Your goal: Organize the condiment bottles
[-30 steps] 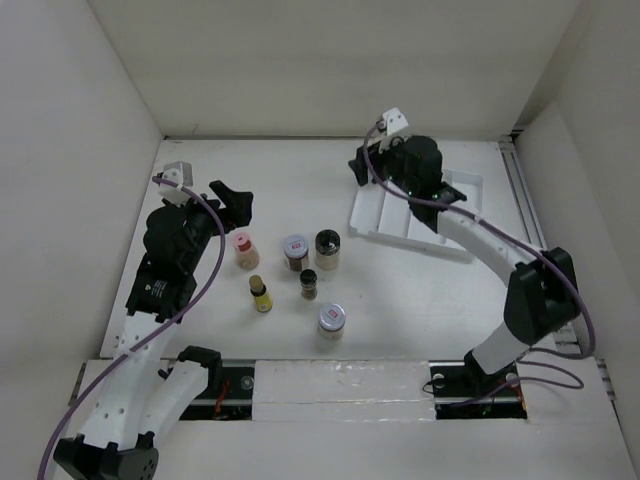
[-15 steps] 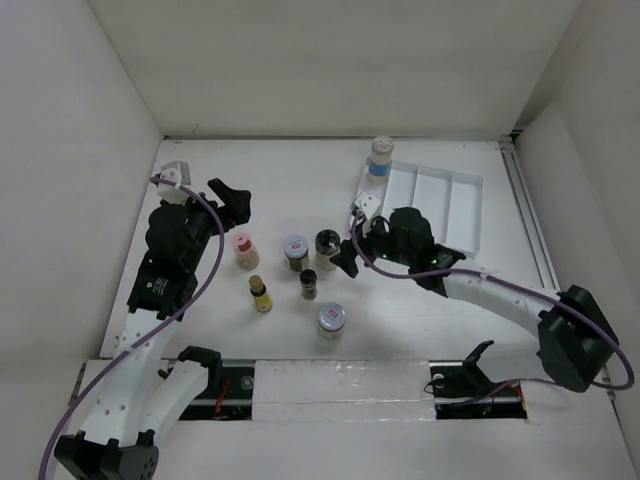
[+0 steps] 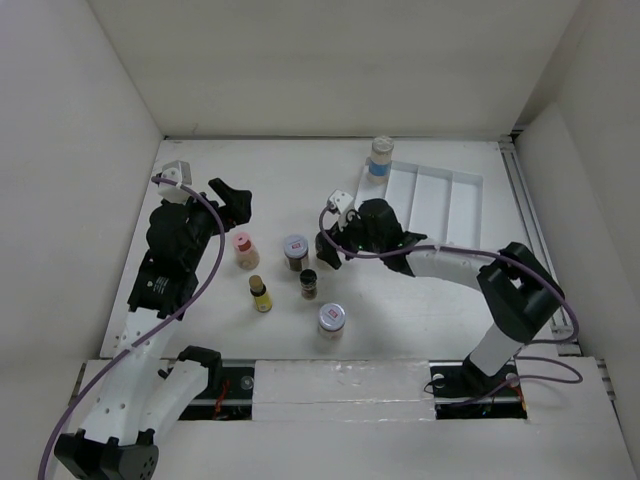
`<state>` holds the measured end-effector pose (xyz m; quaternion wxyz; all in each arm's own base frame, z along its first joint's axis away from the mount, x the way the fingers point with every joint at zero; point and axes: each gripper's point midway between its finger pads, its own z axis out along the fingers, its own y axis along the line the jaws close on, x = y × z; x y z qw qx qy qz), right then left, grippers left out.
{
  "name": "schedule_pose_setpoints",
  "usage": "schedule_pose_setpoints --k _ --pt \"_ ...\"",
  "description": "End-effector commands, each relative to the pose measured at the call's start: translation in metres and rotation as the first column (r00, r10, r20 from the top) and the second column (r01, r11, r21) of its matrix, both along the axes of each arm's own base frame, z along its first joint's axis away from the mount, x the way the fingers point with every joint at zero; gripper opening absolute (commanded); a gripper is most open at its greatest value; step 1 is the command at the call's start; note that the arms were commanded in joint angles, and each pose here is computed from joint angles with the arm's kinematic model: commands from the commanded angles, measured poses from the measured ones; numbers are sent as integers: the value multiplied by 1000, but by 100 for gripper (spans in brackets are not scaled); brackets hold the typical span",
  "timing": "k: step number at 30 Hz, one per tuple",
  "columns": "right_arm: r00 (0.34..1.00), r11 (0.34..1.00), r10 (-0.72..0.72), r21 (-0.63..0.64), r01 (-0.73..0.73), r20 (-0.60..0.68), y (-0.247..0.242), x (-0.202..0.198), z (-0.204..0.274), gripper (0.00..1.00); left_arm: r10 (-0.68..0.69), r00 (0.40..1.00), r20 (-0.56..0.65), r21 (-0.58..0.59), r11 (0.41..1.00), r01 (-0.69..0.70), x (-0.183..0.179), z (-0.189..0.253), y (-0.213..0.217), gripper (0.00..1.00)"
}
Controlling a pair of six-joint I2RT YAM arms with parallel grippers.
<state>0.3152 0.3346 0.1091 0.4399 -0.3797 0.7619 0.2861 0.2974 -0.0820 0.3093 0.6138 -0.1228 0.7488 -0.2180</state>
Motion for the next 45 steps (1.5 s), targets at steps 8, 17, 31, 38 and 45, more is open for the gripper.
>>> schedule_pose_setpoints --k 8,17,31,38,45 --pt "995 987 -35 157 19 97 17 34 53 49 -2 998 61 -11 1000 2 -2 17 1 84" --pt "886 905 -357 345 249 297 -70 76 182 47 -25 998 49 -11 1000 25 2 14 -4 84" --pt "705 751 -659 286 596 261 -212 209 144 47 -33 997 68 -16 999 35 -3 19 -4 84" --pt "724 756 -653 248 606 222 -223 257 114 47 -23 997 69 -15 1000 24 -2 19 -3 84" --pt "720 751 -660 203 628 213 -221 274 96 64 -14 998 69 -14 1000 15 -2 19 -1 84"
